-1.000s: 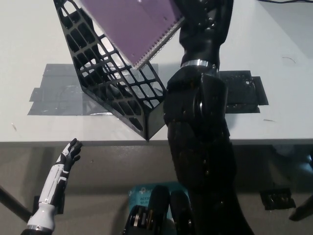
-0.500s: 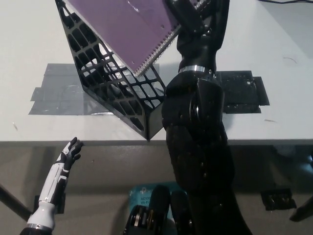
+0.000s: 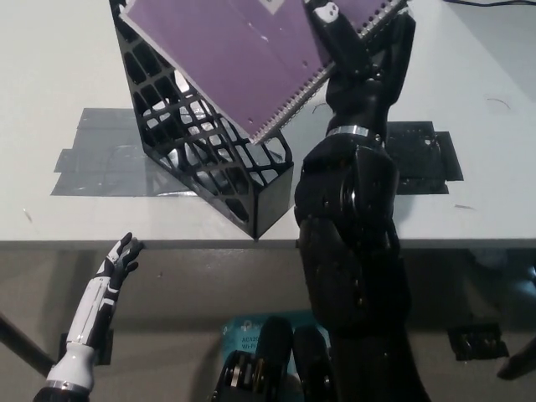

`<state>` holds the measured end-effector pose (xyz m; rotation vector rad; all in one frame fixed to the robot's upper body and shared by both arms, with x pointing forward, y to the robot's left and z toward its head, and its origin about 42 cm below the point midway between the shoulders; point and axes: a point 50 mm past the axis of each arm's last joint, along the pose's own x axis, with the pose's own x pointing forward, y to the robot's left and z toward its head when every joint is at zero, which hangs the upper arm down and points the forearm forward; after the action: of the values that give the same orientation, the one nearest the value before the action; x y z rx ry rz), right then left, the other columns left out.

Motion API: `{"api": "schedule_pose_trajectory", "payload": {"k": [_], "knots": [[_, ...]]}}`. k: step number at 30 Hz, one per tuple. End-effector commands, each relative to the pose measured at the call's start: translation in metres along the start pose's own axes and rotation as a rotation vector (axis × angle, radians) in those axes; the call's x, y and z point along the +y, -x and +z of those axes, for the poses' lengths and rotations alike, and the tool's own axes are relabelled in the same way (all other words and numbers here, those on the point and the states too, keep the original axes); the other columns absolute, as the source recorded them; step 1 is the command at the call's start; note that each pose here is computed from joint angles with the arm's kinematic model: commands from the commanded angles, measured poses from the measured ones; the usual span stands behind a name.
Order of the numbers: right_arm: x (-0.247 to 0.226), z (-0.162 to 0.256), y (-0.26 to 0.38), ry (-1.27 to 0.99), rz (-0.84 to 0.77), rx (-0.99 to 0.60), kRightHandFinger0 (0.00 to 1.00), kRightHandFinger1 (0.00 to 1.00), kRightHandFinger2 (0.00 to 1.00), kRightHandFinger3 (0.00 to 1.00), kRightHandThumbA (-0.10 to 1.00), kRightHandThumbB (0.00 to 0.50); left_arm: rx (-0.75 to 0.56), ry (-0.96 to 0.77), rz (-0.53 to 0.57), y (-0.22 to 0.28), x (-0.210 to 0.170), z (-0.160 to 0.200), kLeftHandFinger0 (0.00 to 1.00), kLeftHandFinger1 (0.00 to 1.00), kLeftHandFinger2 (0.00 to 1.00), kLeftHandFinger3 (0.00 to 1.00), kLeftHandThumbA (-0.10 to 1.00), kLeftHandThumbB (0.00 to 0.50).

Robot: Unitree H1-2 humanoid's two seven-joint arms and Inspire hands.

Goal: A person hands a notebook to the robot and the robot grabs it with its right hand and places it in the magazine stand kept in the centre of the desk infront of it.

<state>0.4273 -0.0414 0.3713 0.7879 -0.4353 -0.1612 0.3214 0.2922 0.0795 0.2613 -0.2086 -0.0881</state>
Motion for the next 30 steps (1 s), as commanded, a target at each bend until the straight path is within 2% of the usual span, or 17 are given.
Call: {"api": "schedule_pose_trajectory", "payload": {"k": [1, 4, 6, 7, 8, 19, 30], "knots": [[0.030, 0.023, 0.002, -0.150, 0.078, -0.135, 0.00, 0.00, 0.00, 0.00, 1.00, 0.124, -0.095, -0.025, 0.000, -0.017, 0.007, 0.017, 1.00, 1.00, 1.00, 1.00, 1.00, 0.489], [0.028, 0.027, 0.000, -0.157, 0.064, -0.158, 0.00, 0.00, 0.00, 0.00, 0.99, 0.139, -0.096, -0.031, -0.001, -0.017, 0.006, 0.017, 1.00, 1.00, 1.00, 1.00, 1.00, 0.488], [0.029, 0.033, -0.001, -0.164, 0.051, -0.172, 0.00, 0.00, 0.00, 0.00, 0.99, 0.070, -0.095, -0.028, 0.000, -0.017, 0.006, 0.017, 1.00, 1.00, 1.00, 1.00, 1.00, 0.494], [0.030, 0.038, -0.002, -0.166, 0.053, -0.177, 0.00, 0.00, 0.00, 0.00, 1.00, 0.008, -0.095, -0.027, 0.000, -0.017, 0.006, 0.017, 1.00, 1.00, 1.00, 1.00, 1.00, 0.490], [0.030, 0.040, -0.002, -0.166, 0.053, -0.180, 0.00, 0.00, 0.00, 0.00, 1.00, 0.002, -0.094, -0.026, -0.001, -0.017, 0.006, 0.017, 1.00, 1.00, 1.00, 1.00, 1.00, 0.490], [0.035, 0.065, -0.006, -0.258, 0.091, -0.220, 0.00, 0.00, 0.00, 0.00, 1.00, 0.000, -0.096, -0.027, 0.001, -0.018, 0.007, 0.018, 1.00, 1.00, 1.00, 1.00, 1.00, 0.490], [0.037, 0.056, -0.004, -0.213, 0.092, -0.184, 0.00, 0.00, 0.00, 0.00, 1.00, 0.000, -0.106, -0.027, -0.002, -0.021, 0.008, 0.020, 1.00, 1.00, 1.00, 1.00, 1.00, 0.486]]}}
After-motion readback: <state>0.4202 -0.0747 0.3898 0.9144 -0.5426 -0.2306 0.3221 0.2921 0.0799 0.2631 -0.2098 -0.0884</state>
